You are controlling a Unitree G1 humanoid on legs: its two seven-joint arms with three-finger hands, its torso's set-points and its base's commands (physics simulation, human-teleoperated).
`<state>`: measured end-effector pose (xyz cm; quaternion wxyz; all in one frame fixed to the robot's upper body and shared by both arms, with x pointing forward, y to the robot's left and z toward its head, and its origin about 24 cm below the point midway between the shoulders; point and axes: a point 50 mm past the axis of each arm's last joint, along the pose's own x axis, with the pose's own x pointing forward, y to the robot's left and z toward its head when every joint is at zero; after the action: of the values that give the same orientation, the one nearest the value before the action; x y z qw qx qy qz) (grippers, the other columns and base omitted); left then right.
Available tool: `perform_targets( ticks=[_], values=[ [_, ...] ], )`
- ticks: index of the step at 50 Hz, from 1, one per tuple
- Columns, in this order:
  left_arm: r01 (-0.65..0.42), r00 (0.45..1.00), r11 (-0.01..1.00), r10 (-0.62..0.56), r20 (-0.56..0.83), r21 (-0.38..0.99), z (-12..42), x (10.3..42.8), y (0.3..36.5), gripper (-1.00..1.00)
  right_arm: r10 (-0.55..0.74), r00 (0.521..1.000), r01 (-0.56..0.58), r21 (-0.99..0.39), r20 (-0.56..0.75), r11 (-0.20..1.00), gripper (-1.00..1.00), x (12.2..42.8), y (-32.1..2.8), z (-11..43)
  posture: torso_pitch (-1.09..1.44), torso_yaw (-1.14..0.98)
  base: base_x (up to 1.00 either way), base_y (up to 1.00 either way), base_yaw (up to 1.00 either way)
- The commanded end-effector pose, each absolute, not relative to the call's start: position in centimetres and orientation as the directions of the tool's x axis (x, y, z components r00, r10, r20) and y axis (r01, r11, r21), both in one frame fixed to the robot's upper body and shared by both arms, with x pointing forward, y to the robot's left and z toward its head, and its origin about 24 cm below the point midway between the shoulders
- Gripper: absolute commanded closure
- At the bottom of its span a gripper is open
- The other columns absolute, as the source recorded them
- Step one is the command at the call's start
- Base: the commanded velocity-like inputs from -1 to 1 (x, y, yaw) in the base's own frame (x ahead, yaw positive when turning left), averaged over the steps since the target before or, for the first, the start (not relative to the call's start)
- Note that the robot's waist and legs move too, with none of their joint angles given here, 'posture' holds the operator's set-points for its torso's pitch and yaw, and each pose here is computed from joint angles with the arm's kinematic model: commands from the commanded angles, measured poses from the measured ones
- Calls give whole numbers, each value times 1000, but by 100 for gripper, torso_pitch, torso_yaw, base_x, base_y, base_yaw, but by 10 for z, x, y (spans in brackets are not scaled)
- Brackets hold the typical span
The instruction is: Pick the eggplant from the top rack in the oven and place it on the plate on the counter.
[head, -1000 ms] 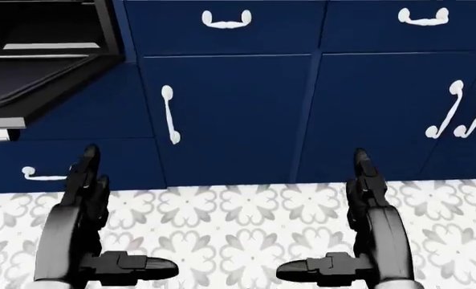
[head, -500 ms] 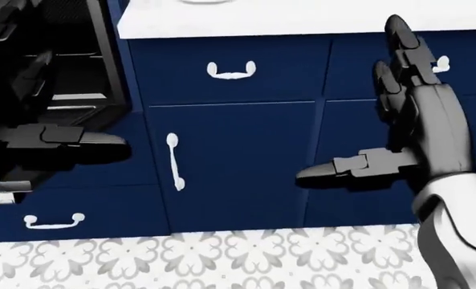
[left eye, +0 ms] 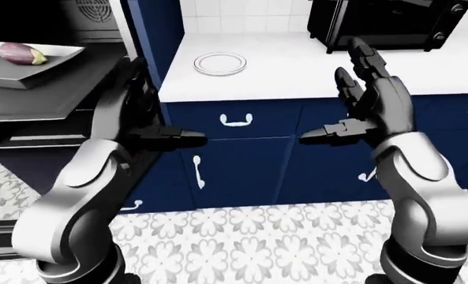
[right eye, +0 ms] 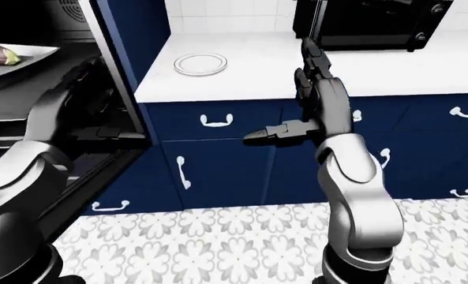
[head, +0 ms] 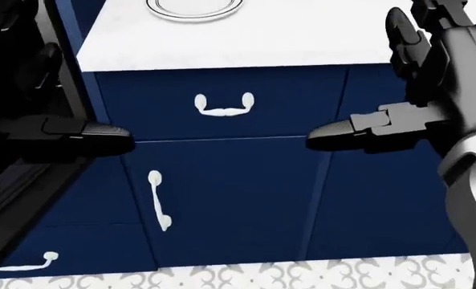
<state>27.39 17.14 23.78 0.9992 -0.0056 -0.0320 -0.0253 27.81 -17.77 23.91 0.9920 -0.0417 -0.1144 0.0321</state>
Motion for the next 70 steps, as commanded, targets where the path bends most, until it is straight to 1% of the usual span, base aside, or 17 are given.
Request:
perform_targets(
  ticks=[1,14,26,39,57,70],
  values=[
    [40,991,999,-39,131,-9,250,271,174,-100,89,961,-68,-87,262,994,-100,277,-175,247,0,0,0,0,100],
    [43,989,999,-40,140,-12,257,265,174,-100,142,948,-114,-114,284,987,-100,270,-169,265,0,0,0,0,100],
    [37,988,999,-34,152,-22,262,266,175,-100,137,944,-105,-120,299,987,-100,268,-174,278,0,0,0,0,100],
    [29,986,1000,-30,161,4,281,263,180,-100,154,943,-106,-171,296,979,-100,270,-172,292,0,0,0,0,100],
    [32,987,999,-33,155,13,280,266,178,-100,175,936,-116,-202,304,973,-100,269,-172,298,0,0,0,0,100],
    [38,988,999,-40,151,16,279,268,174,-100,171,936,-113,-195,309,974,-100,269,-174,300,0,0,0,0,100]
  ],
)
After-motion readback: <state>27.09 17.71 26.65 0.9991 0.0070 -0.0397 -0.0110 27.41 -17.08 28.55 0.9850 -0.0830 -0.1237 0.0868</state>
